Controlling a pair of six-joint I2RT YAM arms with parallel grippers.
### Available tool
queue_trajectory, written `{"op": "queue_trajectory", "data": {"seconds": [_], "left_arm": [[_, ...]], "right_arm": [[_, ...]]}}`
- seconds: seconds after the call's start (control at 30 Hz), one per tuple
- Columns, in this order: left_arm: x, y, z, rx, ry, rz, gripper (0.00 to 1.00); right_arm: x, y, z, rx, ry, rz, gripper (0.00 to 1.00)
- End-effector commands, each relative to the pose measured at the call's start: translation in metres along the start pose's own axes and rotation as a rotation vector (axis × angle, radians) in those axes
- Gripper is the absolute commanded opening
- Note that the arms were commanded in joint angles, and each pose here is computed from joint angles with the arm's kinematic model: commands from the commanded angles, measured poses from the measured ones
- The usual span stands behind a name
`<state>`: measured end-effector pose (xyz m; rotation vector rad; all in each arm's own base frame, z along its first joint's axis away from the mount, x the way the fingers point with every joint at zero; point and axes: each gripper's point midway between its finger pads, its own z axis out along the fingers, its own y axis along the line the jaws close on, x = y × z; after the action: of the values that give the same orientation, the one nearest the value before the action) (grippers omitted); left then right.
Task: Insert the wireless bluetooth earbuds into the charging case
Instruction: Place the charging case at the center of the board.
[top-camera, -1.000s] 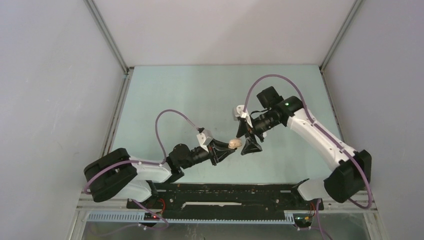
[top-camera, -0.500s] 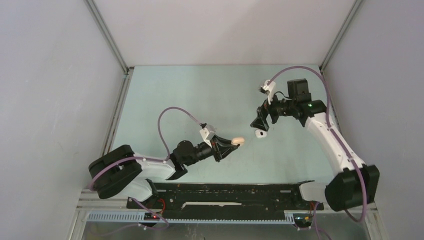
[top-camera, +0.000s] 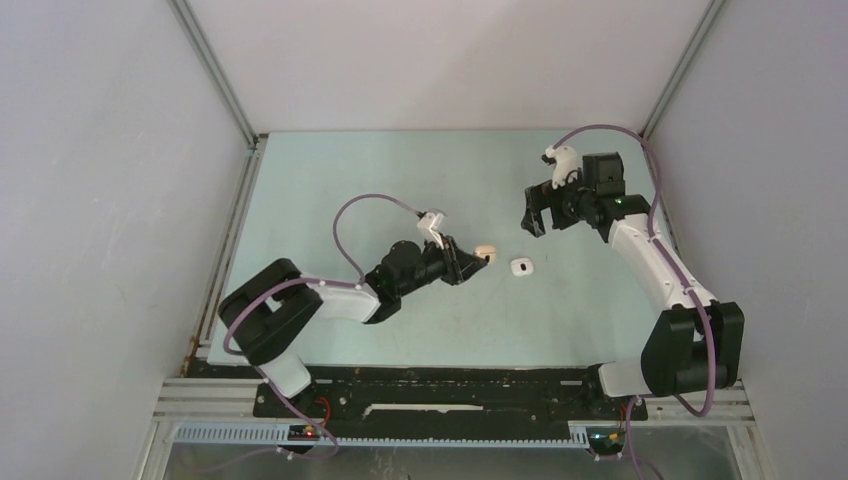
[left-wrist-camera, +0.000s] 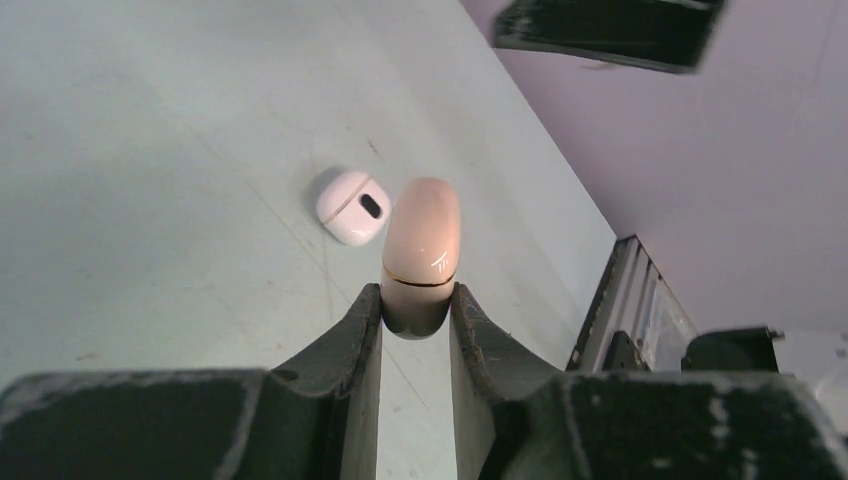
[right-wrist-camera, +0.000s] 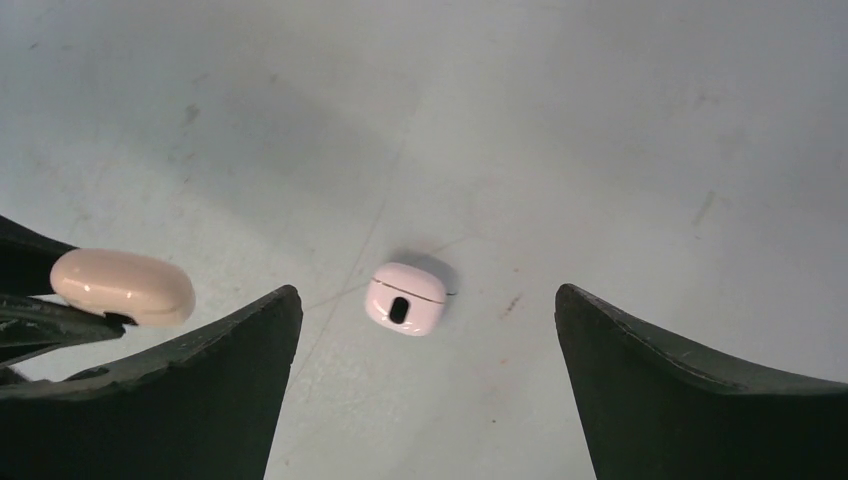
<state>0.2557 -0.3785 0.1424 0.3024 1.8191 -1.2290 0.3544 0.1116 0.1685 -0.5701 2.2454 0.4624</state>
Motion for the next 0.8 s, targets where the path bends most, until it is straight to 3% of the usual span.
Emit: {"op": "queue_trajectory", "data": {"seconds": [0.0, 0.2, 0.5, 0.63, 0.7, 0.73, 0.77], "left_arm": [[-0.002, 0.013, 0.018, -0.006, 0.034, -0.222, 0.05], [0.022, 0.025, 0.040, 0.036, 0.152, -0.487, 0.05], [0.054, 0.062, 0.040, -0.148, 0.292, -0.538, 0.21], [0.064, 0.069, 0.036, -0.208, 0.374, -0.530, 0.35], [0.066, 0.072, 0.032, -0.239, 0.392, -0.516, 0.59], [0.067, 0.075, 0.029, -0.255, 0.402, -0.503, 0.68], [0.067, 0.076, 0.026, -0.269, 0.409, -0.492, 0.70]], "right_arm": [[-0.021, -0.028, -0.012, 0.153, -0.080, 0.055, 1.00], [-0.026, -0.030, -0.015, 0.169, -0.100, 0.063, 1.00], [-0.019, -0.026, -0.008, 0.132, -0.072, 0.057, 1.00], [-0.020, -0.023, -0.008, 0.113, -0.074, 0.055, 1.00], [-0.020, -0.022, -0.009, 0.115, -0.074, 0.056, 1.00], [-0.020, -0.023, -0.009, 0.117, -0.075, 0.057, 1.00], [-0.020, -0.023, -0.009, 0.117, -0.076, 0.056, 1.00]]}}
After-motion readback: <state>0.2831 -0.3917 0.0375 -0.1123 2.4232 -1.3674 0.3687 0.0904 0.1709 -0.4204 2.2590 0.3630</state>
